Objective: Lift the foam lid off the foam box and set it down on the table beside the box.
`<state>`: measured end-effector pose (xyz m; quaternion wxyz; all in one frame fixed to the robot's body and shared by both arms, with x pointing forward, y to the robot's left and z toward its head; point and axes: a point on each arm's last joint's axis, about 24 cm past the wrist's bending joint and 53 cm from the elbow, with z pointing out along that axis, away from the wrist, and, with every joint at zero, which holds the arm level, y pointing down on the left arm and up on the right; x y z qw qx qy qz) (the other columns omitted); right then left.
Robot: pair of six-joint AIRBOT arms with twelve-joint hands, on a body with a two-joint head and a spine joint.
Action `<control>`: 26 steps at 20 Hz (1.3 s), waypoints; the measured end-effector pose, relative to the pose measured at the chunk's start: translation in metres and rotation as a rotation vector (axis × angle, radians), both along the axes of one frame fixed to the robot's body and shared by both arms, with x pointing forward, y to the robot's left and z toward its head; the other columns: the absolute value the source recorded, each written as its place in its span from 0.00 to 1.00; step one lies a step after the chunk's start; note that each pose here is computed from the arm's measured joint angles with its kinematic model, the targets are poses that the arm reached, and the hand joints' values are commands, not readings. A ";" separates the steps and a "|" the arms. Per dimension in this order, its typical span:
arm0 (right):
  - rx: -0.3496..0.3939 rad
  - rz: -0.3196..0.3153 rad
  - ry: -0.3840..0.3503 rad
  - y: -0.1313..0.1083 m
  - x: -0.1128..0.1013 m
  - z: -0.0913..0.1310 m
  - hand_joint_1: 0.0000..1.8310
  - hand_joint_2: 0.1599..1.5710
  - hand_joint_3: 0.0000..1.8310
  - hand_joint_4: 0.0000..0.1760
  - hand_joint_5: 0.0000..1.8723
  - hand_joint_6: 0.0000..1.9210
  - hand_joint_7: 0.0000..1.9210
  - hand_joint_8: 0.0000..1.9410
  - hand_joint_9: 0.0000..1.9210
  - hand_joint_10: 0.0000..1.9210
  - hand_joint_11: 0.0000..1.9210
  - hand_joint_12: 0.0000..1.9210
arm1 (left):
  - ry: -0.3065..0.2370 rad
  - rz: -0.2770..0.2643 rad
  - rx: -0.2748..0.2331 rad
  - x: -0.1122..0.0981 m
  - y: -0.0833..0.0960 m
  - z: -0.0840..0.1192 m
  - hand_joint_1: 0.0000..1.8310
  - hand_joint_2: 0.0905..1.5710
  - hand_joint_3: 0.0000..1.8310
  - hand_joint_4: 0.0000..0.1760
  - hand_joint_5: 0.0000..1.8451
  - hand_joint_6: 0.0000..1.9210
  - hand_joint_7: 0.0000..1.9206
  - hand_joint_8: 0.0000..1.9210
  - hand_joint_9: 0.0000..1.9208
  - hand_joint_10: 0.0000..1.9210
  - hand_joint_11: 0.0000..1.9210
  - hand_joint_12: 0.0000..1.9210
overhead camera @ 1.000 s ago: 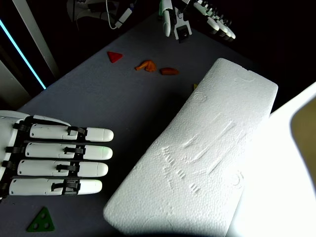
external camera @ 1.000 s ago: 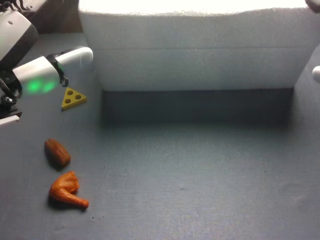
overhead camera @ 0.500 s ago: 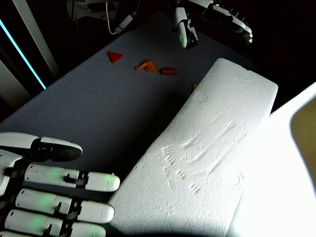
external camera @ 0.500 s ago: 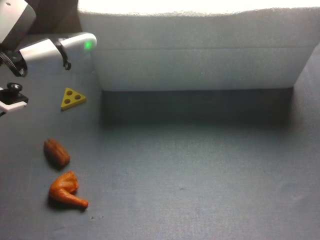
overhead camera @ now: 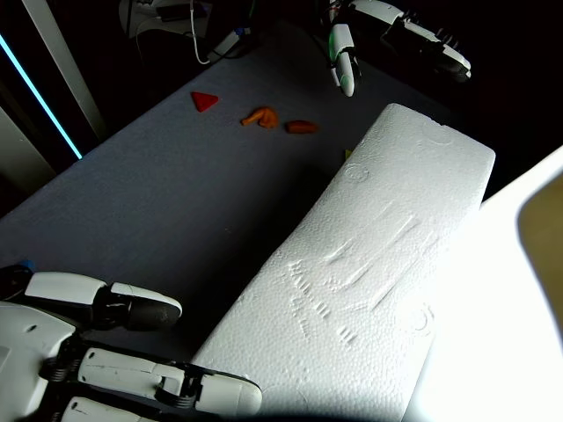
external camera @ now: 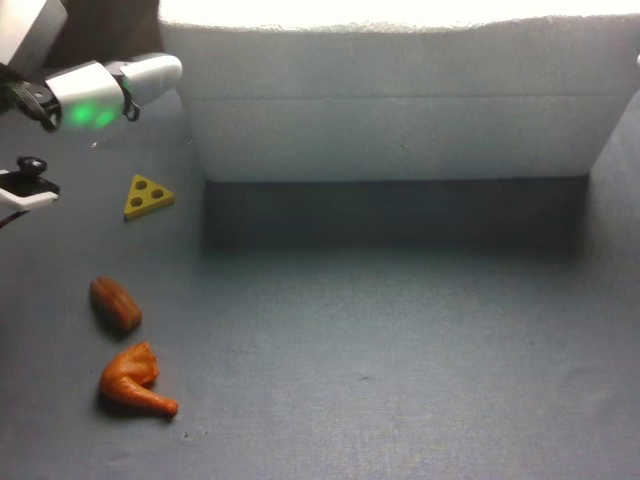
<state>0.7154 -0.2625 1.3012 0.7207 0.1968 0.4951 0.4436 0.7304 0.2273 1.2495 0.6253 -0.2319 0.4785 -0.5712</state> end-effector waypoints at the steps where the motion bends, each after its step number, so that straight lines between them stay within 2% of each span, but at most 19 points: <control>1: -0.003 -0.008 0.013 -0.001 0.002 -0.002 0.43 0.75 0.00 0.47 0.00 0.00 0.00 0.00 0.00 0.00 0.00 0.68 | 0.009 0.001 0.002 0.002 0.000 -0.002 0.44 0.67 0.00 0.37 0.00 0.00 0.00 0.00 0.00 0.00 0.02 0.01; 3: 0.013 -0.039 0.023 -0.011 0.006 -0.002 0.41 0.74 0.00 0.39 0.00 0.00 0.00 0.00 0.00 0.00 0.00 0.58 | 0.036 0.005 0.000 0.008 -0.001 -0.008 0.45 0.67 0.00 0.49 0.00 0.00 0.00 0.00 0.00 0.00 0.00 0.00; 4: 0.018 -0.053 0.024 -0.017 0.008 -0.002 0.39 0.74 0.00 0.49 0.00 0.00 0.00 0.00 0.00 0.00 0.00 0.51 | 0.041 0.014 0.000 0.011 0.002 -0.009 0.44 0.66 0.00 0.47 0.00 0.00 0.00 0.00 0.00 0.00 0.00 0.00; 5: 0.026 -0.062 0.030 -0.020 0.009 -0.003 0.39 0.75 0.00 0.47 0.00 0.00 0.00 0.00 0.00 0.00 0.00 0.49 | 0.049 0.022 -0.008 0.013 0.004 -0.011 0.43 0.65 0.00 0.52 0.00 0.00 0.00 0.00 0.00 0.00 0.00 0.00; 7: 0.036 -0.076 0.045 -0.026 0.012 -0.006 0.38 0.75 0.00 0.29 0.00 0.00 0.00 0.00 0.00 0.00 0.00 0.55 | 0.071 0.033 -0.019 0.018 0.007 -0.016 0.41 0.64 0.00 0.54 0.00 0.00 0.00 0.00 0.00 0.00 0.00 0.00; 8: 0.038 -0.082 0.050 -0.028 0.014 -0.007 0.40 0.75 0.00 0.09 0.00 0.00 0.00 0.00 0.00 0.00 0.00 0.61 | 0.079 0.034 -0.024 0.019 0.007 -0.018 0.41 0.64 0.00 0.52 0.00 0.00 0.00 0.00 0.00 0.00 0.00 0.00; 11: 0.051 -0.090 0.086 -0.031 0.021 -0.016 0.44 0.71 0.00 0.39 0.00 0.00 0.00 0.00 0.02 0.02 0.00 0.78 | 0.099 0.037 -0.021 0.023 0.008 -0.024 0.40 0.63 0.00 0.53 0.00 0.00 0.00 0.00 0.00 0.00 0.00 0.00; 12: 0.051 -0.091 0.096 -0.031 0.023 -0.019 0.43 0.70 0.00 0.29 0.00 0.00 0.00 0.00 0.00 0.23 0.00 0.82 | 0.103 0.039 -0.023 0.024 0.008 -0.025 0.40 0.64 0.00 0.48 0.00 0.00 0.00 0.00 0.00 0.00 0.00 0.00; 14: 0.052 -0.088 0.120 -0.030 0.026 -0.025 0.42 0.70 0.00 0.30 0.00 0.00 0.00 0.00 0.00 0.05 0.00 0.75 | 0.123 0.040 -0.020 0.026 0.008 -0.030 0.40 0.64 0.00 0.40 0.00 0.00 0.00 0.00 0.00 0.00 0.00 0.00; 15: 0.052 -0.085 0.124 -0.028 0.026 -0.026 0.42 0.70 0.00 0.28 0.00 0.00 0.00 0.00 0.00 0.01 0.00 0.61 | 0.125 0.041 -0.016 0.027 0.009 -0.030 0.40 0.64 0.00 0.37 0.00 0.00 0.00 0.00 0.00 0.00 0.00 0.00; 17: 0.051 -0.078 0.135 -0.024 0.028 -0.030 0.40 0.70 0.00 0.38 0.00 0.00 0.00 0.00 0.00 0.00 0.00 0.33 | 0.140 0.045 -0.018 0.030 0.009 -0.035 0.40 0.63 0.00 0.56 0.00 0.00 0.00 0.00 0.00 0.00 0.00 0.00; 18: 0.050 -0.073 0.140 -0.022 0.028 -0.032 0.41 0.70 0.00 0.32 0.00 0.00 0.00 0.00 0.00 0.00 0.00 0.26 | 0.148 0.042 -0.017 0.031 0.008 -0.037 0.40 0.64 0.00 0.56 0.00 0.00 0.00 0.00 0.00 0.00 0.00 0.00; 19: 0.047 -0.070 0.146 -0.021 0.030 -0.034 0.41 0.70 0.00 0.25 0.00 0.00 0.00 0.00 0.00 0.00 0.00 0.30 | 0.160 0.041 -0.015 0.032 0.006 -0.041 0.40 0.64 0.00 0.63 0.00 0.00 0.00 0.00 0.00 0.00 0.00 0.00; 20: 0.047 -0.068 0.150 -0.019 0.030 -0.035 0.42 0.71 0.00 0.28 0.00 0.00 0.00 0.00 0.00 0.00 0.00 0.40 | 0.165 0.037 -0.015 0.033 0.004 -0.043 0.41 0.64 0.00 0.53 0.00 0.00 0.00 0.00 0.00 0.00 0.02 0.01; 21: 0.045 -0.066 0.156 -0.019 0.031 -0.037 0.41 0.71 0.00 0.34 0.00 0.00 0.00 0.00 0.00 0.00 0.00 0.47 | 0.173 0.034 -0.011 0.035 0.002 -0.046 0.41 0.64 0.00 0.44 0.00 0.00 0.00 0.00 0.00 0.00 0.00 0.19; 22: 0.041 -0.065 0.162 -0.018 0.033 -0.039 0.40 0.70 0.00 0.38 0.00 0.00 0.00 0.00 0.02 0.01 0.00 0.71 | 0.188 0.031 -0.009 0.036 0.001 -0.050 0.41 0.63 0.00 0.43 0.00 0.00 0.00 0.00 0.00 0.00 0.00 0.35; 24: 0.041 -0.068 0.169 -0.020 0.034 -0.040 0.41 0.70 0.00 0.39 0.00 0.00 0.00 0.00 0.03 0.02 0.00 0.76 | 0.207 0.032 -0.010 0.039 0.001 -0.056 0.41 0.63 0.00 0.44 0.00 0.00 0.00 0.00 0.00 0.00 0.00 0.42; 25: 0.035 -0.071 0.170 -0.022 0.035 -0.040 0.40 0.70 0.00 0.42 0.00 0.00 0.00 0.00 0.03 0.02 0.00 0.77 | 0.212 0.033 -0.003 0.041 0.000 -0.058 0.40 0.64 0.00 0.32 0.00 0.00 0.00 0.00 0.00 0.00 0.00 0.48; 26: 0.036 -0.075 0.175 -0.024 0.036 -0.041 0.40 0.69 0.00 0.33 0.00 0.00 0.00 0.00 0.05 0.04 0.00 0.78 | 0.222 0.035 -0.006 0.043 0.001 -0.060 0.41 0.63 0.00 0.24 0.00 0.00 0.00 0.00 0.00 0.00 0.00 0.49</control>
